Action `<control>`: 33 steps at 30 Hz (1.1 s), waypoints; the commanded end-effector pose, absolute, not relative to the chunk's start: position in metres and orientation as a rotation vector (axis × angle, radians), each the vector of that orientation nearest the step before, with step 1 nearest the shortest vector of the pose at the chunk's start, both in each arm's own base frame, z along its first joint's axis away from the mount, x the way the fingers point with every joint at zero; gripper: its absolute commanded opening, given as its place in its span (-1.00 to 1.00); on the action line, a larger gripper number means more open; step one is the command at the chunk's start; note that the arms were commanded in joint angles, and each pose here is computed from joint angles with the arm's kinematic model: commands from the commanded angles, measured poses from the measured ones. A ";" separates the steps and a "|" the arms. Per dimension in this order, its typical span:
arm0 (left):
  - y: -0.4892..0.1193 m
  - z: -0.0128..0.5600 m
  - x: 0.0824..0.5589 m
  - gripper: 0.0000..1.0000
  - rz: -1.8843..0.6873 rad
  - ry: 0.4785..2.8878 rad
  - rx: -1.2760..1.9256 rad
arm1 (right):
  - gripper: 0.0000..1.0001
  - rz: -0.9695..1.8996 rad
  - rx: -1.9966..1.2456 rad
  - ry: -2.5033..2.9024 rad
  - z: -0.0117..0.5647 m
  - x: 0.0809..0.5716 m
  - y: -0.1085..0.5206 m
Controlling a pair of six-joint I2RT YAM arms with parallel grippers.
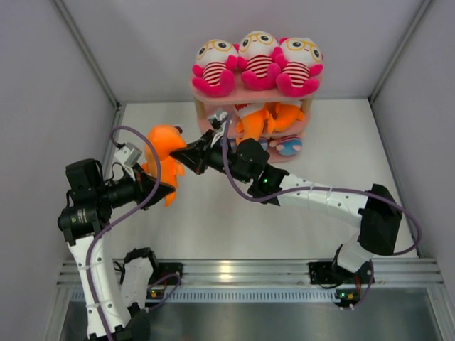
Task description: Place and organize the stuffed toys onto the shelf
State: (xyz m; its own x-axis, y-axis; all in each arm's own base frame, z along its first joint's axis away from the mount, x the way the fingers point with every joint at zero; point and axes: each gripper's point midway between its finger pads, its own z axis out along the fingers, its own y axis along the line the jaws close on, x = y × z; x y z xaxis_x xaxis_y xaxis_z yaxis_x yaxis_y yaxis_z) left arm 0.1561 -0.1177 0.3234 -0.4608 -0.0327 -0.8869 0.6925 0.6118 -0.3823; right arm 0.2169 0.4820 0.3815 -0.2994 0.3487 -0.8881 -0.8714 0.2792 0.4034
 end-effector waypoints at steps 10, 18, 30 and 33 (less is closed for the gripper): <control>-0.107 0.332 0.151 0.94 -0.682 1.835 0.683 | -1.00 0.607 -0.881 1.214 0.376 0.211 0.404; -0.114 0.371 0.157 0.96 -0.725 1.748 0.739 | -1.00 0.410 -1.222 1.068 0.344 0.160 0.428; -0.109 0.355 0.172 0.96 -0.764 1.811 0.706 | -1.00 0.431 -1.276 0.875 0.368 0.118 0.449; -0.114 0.360 0.164 0.96 -0.769 1.776 0.732 | -1.00 0.379 -1.281 0.898 0.367 0.125 0.447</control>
State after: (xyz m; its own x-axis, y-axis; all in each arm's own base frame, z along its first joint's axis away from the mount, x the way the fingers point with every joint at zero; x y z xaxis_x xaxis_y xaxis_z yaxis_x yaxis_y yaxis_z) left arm 0.1768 -0.1052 0.3504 -0.3629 0.1107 -0.9252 0.7283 0.6531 -0.2076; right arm 0.1240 0.4516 0.3095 0.5805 -0.3075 -0.7540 -0.7418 0.1822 -0.6454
